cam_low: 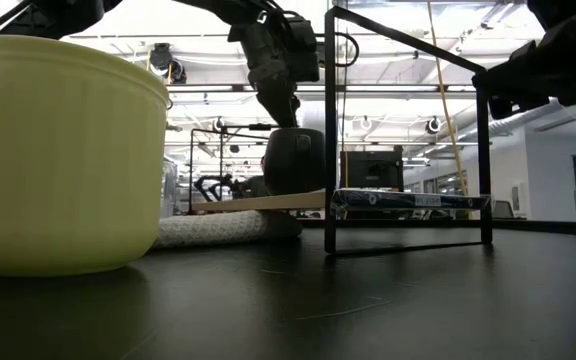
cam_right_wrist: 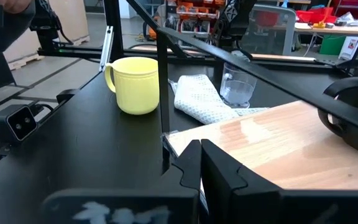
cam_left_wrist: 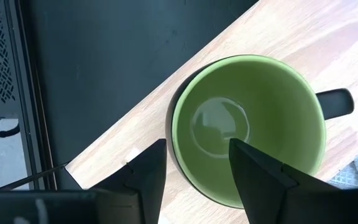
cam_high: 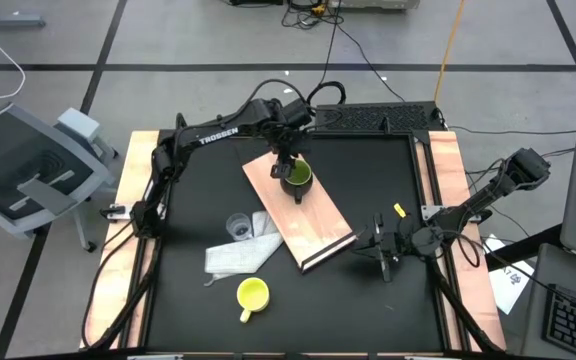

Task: Stack small to large cups/mugs on shelf
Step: Put the black mug on the shelf

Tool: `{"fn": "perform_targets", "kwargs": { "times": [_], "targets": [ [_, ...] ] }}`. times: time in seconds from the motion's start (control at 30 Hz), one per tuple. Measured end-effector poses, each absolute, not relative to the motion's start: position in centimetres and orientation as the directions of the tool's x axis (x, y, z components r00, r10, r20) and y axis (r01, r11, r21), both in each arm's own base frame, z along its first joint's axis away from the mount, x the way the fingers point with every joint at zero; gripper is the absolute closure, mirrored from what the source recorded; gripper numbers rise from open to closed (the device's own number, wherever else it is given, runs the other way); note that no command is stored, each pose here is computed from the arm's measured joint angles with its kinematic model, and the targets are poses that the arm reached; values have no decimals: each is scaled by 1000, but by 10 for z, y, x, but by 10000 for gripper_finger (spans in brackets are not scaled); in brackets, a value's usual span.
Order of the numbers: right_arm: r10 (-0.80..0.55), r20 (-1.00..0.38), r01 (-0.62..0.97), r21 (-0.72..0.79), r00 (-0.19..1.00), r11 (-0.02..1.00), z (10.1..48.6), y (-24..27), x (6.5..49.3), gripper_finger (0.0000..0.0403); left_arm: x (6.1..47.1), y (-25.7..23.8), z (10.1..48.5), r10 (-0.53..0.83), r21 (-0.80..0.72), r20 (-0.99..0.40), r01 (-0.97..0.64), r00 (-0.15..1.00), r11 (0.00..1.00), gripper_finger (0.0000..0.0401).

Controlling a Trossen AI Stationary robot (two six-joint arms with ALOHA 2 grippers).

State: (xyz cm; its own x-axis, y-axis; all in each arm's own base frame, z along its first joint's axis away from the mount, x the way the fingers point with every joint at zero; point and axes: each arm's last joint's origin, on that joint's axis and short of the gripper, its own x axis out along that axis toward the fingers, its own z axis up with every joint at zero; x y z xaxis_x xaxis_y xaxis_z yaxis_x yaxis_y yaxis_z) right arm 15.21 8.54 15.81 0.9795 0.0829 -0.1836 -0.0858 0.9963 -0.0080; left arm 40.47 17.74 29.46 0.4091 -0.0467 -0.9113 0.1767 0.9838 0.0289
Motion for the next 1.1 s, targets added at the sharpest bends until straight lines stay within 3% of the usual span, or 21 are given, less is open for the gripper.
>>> {"fn": "perform_targets", "kwargs": {
  "times": [1.1],
  "targets": [
    [83, -185, -86, -9, 979, 996, 158, 86, 152, 403, 408, 175, 284, -9, 31, -919, 95, 394, 995, 224]
  ]
}}
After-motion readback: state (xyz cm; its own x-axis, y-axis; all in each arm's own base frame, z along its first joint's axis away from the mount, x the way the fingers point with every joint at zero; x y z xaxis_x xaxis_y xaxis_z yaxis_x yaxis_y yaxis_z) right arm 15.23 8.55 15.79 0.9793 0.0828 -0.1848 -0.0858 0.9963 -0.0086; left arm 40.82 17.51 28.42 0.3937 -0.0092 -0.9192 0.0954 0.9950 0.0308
